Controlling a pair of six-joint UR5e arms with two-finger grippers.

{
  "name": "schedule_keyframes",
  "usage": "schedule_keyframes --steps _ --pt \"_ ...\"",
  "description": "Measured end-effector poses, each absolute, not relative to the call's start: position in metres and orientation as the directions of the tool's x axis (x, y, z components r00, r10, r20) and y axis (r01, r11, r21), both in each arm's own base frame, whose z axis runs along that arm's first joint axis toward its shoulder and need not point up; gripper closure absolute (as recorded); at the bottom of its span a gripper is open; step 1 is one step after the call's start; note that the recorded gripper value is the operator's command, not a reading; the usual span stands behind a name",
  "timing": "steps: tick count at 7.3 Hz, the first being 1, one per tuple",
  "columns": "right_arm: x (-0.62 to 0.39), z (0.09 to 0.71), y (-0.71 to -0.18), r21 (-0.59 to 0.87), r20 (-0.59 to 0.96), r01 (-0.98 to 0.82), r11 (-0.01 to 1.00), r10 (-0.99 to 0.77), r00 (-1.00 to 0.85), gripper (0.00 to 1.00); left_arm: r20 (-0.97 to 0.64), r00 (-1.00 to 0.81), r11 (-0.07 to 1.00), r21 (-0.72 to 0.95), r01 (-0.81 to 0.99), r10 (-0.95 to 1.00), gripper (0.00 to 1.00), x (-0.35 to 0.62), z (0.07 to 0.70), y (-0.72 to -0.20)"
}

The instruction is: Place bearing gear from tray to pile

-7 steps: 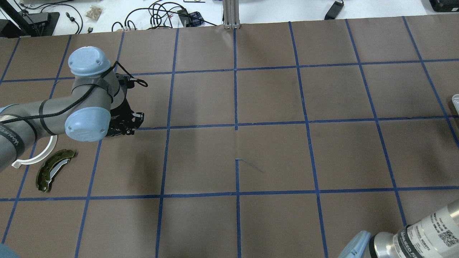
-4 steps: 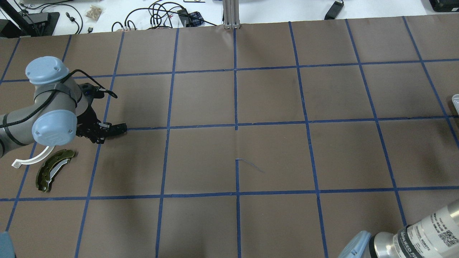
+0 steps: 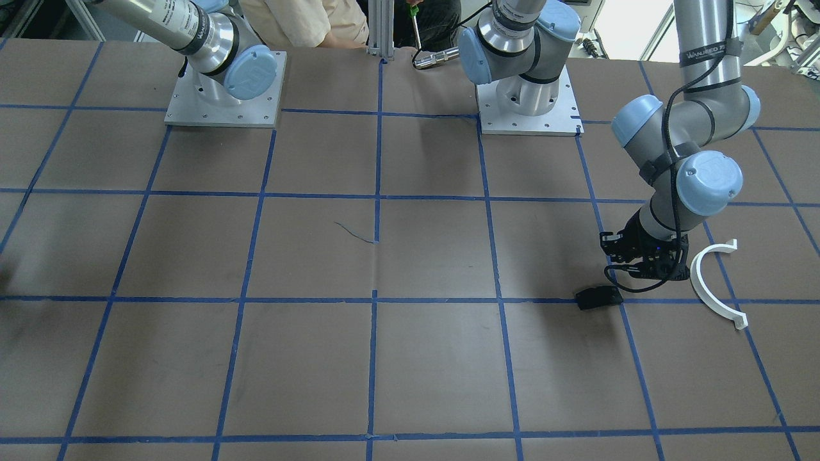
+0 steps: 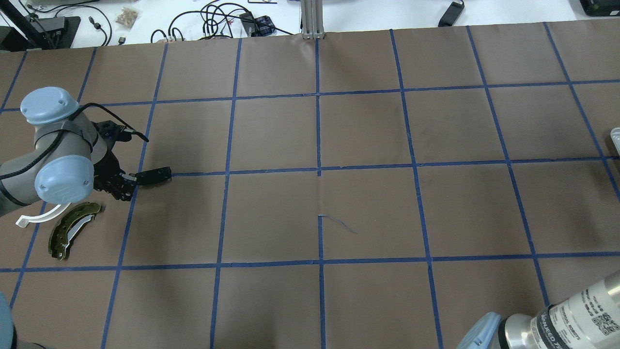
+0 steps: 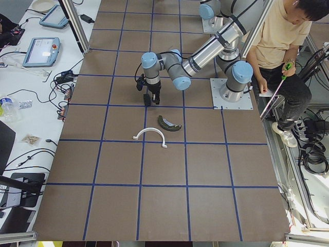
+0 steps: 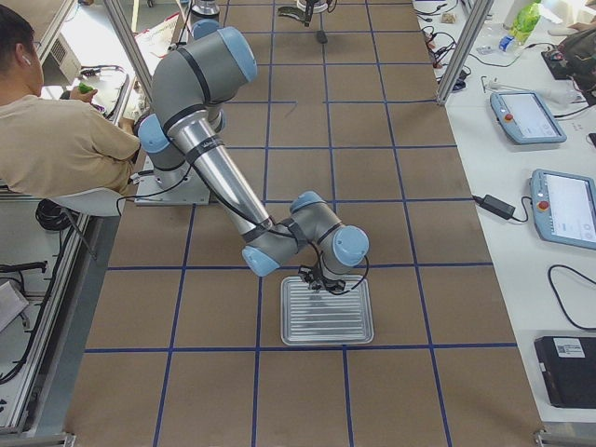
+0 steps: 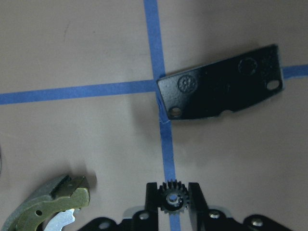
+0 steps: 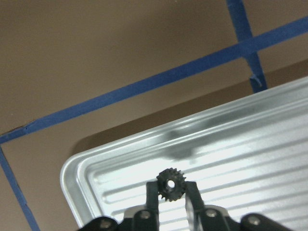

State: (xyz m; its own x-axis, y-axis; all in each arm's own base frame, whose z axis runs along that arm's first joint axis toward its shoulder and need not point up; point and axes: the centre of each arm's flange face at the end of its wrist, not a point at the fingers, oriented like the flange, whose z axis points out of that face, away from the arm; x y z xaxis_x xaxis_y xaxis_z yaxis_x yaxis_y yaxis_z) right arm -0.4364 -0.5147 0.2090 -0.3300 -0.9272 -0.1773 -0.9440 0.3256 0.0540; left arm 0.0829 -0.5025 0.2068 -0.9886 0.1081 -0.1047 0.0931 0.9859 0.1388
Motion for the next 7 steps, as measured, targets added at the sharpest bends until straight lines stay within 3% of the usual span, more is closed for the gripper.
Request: schedule_keyframes --steps 3,7 --pt "-0.389 0.243 -0.551 0.045 -0.141 -0.95 0.309 -0.939 -0.312 1.0 -0.102 -0.988 0.984 0.153 0.096 0.112 0.0 0.083 0.201 -0.501" --pt "-0.208 0.258 -0.622 -0.062 -0.195 -0.933 0.355 -0.921 -0.338 1.0 -0.118 -0.987 0.988 0.124 0.097 0.112 0.0 0.077 0.217 -0.506"
